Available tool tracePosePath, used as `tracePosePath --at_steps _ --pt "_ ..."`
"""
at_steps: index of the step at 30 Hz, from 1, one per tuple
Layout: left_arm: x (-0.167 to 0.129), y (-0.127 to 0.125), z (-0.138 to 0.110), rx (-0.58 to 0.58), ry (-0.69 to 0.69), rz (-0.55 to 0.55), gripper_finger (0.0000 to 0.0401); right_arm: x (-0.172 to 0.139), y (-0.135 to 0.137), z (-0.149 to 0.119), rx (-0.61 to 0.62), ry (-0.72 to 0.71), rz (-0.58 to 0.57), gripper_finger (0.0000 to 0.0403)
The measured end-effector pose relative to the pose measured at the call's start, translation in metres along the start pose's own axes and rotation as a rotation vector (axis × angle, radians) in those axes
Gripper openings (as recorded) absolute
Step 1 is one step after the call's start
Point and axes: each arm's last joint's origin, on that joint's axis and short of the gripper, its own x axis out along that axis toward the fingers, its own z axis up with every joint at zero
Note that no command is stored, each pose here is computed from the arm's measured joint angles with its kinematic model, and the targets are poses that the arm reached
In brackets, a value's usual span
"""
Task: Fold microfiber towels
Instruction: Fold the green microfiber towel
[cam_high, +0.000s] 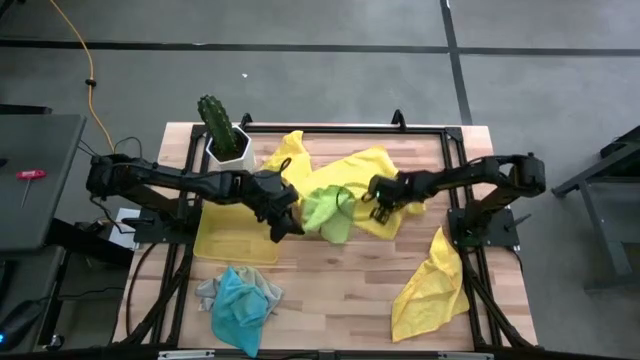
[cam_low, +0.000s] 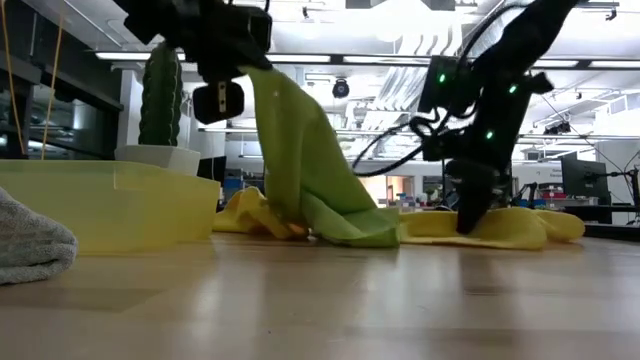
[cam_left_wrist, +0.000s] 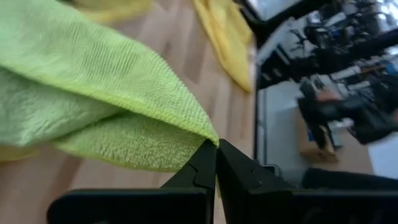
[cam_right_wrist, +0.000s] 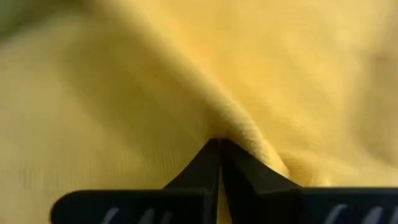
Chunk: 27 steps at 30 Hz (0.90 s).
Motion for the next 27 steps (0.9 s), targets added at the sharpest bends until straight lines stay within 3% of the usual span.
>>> tracePosePath --at_steps 7,10,12,17,22,27 --pt "0.003 -0.021 0.006 0.021 -0.103 -0.136 0.0 0.008 -0.081 0.012 0.236 0.057 -0.154 0.0002" --pt "0.001 -0.022 0.011 0.026 -0.148 -0.156 0.0 -0.005 -0.1 0.017 0.327 0.009 -0.125 0.0004" --pt "0.0 -0.02 0.013 0.023 -0.168 -0.144 0.0 -0.019 -0.102 0.019 0.32 -0.051 -0.052 0.0001" --pt "-0.003 -0.011 0.018 0.01 -0.19 -0.102 0.0 -0.065 -0.087 0.019 0.24 -0.22 0.249 0.0002" --pt "-0.006 -0.005 0.021 0.005 -0.195 -0.074 0.0 -0.106 -0.047 0.018 0.154 -0.348 0.624 0.0003" --pt "-0.007 -0.003 0.021 0.018 -0.192 -0.063 0.0 -0.124 0.012 0.009 0.008 -0.416 0.716 0.0003"
